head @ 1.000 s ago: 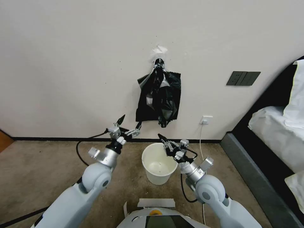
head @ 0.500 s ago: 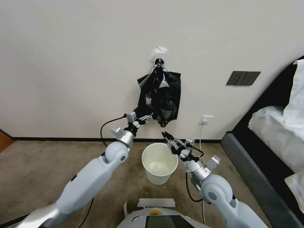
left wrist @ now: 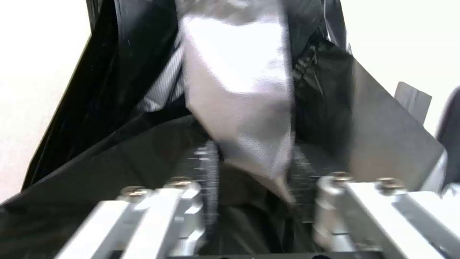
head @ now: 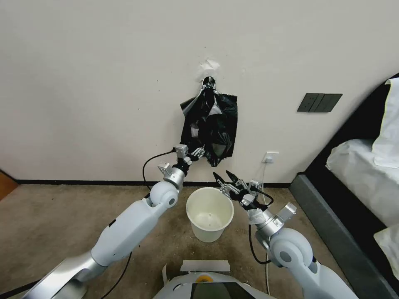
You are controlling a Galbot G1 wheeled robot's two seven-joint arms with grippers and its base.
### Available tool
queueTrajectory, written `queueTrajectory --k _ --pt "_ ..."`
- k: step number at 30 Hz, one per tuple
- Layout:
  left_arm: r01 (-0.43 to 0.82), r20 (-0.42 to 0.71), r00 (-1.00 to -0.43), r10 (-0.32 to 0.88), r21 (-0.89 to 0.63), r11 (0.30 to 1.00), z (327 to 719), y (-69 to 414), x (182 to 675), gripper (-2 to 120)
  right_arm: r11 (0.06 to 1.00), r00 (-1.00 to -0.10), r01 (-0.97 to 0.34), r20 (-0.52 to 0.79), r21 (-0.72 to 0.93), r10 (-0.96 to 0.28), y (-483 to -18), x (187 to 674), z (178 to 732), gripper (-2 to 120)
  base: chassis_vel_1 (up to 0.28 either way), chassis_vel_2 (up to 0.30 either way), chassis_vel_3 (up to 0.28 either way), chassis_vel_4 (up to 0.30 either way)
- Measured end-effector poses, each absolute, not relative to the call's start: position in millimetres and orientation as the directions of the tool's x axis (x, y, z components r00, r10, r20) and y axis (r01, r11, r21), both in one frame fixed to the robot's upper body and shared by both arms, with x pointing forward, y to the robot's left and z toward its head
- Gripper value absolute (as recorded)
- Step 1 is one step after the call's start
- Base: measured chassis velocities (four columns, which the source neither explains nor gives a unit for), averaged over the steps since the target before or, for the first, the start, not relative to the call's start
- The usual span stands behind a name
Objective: Place a trash bag onto the trash bin.
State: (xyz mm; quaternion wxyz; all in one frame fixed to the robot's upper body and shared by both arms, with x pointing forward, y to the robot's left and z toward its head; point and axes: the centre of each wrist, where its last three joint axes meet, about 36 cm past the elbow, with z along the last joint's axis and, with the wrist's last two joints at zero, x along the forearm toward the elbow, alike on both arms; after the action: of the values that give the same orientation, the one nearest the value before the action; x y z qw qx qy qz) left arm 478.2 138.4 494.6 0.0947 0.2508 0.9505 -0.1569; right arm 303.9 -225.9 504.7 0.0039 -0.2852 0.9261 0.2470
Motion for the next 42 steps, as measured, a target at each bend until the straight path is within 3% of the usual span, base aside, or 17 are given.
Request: queueTrajectory --k 5,8,9,13,18,23,32,35,37,42 --pt "0.498 -0.267 -0.860 0.435 -0.250 0.830 498 140 475 13 0.756 -0.853 -0.515 -0.152 0.404 -0.500 -227 309 511 100 0.000 0.000 0.000 0.000" --pt "0.496 -0.275 -0.860 0.431 -0.249 0.832 501 141 470 0 0.823 -0.869 -0.495 -0.149 0.279 -0.472 -226 319 513 100 0.000 0.000 0.000 0.000" --pt "0.496 -0.275 -0.860 0.431 -0.249 0.832 501 141 470 0 0.823 -0.869 -0.495 -0.149 0.279 -0.472 -226 319 513 100 0.000 0.000 0.000 0.000" --pt "0.497 -0.293 -0.857 0.424 -0.251 0.831 509 144 460 0 0.900 -0.887 -0.436 -0.163 -0.016 -0.432 -234 342 511 100 0.000 0.000 0.000 0.000" --pt "0.511 -0.311 -0.847 0.432 -0.246 0.824 518 146 450 0 0.893 -0.870 -0.393 -0.227 -0.219 -0.438 -242 367 529 100 0.000 0.000 0.000 0.000" --pt "0.516 -0.321 -0.842 0.433 -0.246 0.821 524 147 446 0 0.835 -0.841 -0.416 -0.198 -0.359 -0.504 -247 383 541 100 0.000 0.000 0.000 0.000" --pt "0.523 -0.328 -0.839 0.434 -0.263 0.811 526 143 440 0 0.795 -0.832 -0.439 -0.145 -0.418 -0.536 -239 406 550 99 0.000 0.000 0.000 0.000" --pt "0.522 -0.328 -0.840 0.432 -0.273 0.808 526 142 438 0 0.797 -0.838 -0.429 -0.141 -0.426 -0.526 -236 412 551 94 0.000 0.000 0.000 0.000" --pt "0.522 -0.324 -0.842 0.432 -0.282 0.805 523 141 433 0 0.798 -0.849 -0.396 -0.152 -0.454 -0.507 -235 421 553 81 0.000 0.000 0.000 0.000" --pt "0.522 -0.323 -0.842 0.433 -0.283 0.804 523 142 430 0 0.779 -0.850 -0.371 -0.152 -0.506 -0.504 -235 424 553 65 0.000 0.000 0.000 0.000"
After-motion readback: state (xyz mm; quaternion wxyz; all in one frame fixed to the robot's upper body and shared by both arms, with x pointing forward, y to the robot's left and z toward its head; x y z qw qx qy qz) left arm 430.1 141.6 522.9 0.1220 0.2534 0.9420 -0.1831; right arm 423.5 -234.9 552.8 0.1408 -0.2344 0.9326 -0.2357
